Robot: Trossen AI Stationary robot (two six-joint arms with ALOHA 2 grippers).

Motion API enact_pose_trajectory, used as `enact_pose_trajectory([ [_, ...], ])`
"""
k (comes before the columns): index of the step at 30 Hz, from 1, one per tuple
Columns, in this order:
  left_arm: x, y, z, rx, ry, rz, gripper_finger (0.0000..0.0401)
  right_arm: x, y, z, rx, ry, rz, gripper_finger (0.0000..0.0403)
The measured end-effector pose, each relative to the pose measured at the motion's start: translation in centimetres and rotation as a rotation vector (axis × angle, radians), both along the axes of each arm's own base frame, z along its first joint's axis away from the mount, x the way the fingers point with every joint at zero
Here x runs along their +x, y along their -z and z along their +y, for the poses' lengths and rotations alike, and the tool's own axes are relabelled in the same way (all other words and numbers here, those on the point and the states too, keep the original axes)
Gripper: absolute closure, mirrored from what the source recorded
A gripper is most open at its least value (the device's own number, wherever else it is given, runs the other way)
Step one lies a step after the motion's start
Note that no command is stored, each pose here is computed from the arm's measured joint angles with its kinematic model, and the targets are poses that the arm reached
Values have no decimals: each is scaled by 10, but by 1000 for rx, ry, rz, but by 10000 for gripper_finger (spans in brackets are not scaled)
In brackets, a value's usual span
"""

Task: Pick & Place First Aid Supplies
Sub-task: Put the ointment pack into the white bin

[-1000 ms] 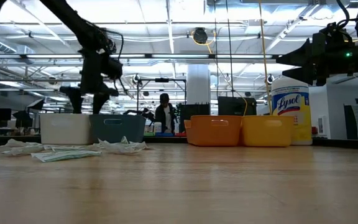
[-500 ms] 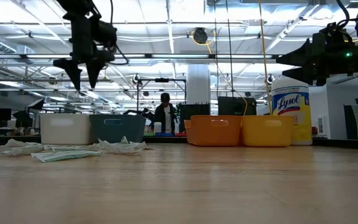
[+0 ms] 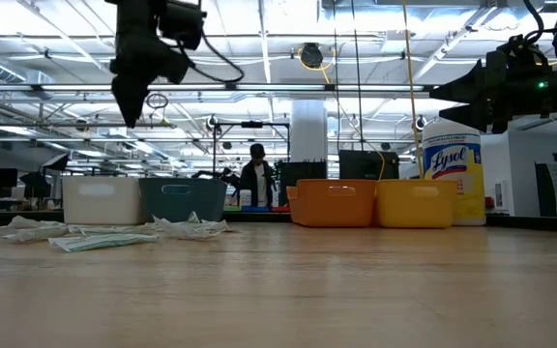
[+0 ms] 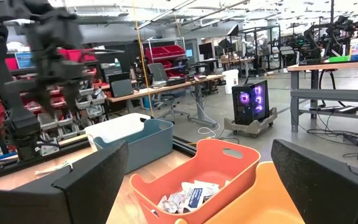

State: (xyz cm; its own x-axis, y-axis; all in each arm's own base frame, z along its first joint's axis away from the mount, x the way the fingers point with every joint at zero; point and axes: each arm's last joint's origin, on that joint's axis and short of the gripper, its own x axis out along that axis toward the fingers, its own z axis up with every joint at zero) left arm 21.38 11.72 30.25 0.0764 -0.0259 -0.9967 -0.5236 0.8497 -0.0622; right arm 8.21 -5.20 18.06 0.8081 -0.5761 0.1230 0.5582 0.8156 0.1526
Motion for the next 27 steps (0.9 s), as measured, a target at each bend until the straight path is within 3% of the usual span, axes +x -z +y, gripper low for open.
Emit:
enact_pose_trajectory([
  [9, 27, 0, -81, 36, 369, 17, 150, 0, 0, 0, 0, 0, 0, 11],
  [12, 30, 0, -109, 39, 444, 16, 145, 0, 0, 0, 0, 0, 0, 11],
  [27, 14, 0, -203, 6, 219, 28, 152, 0, 0, 0, 0, 0, 0, 11],
])
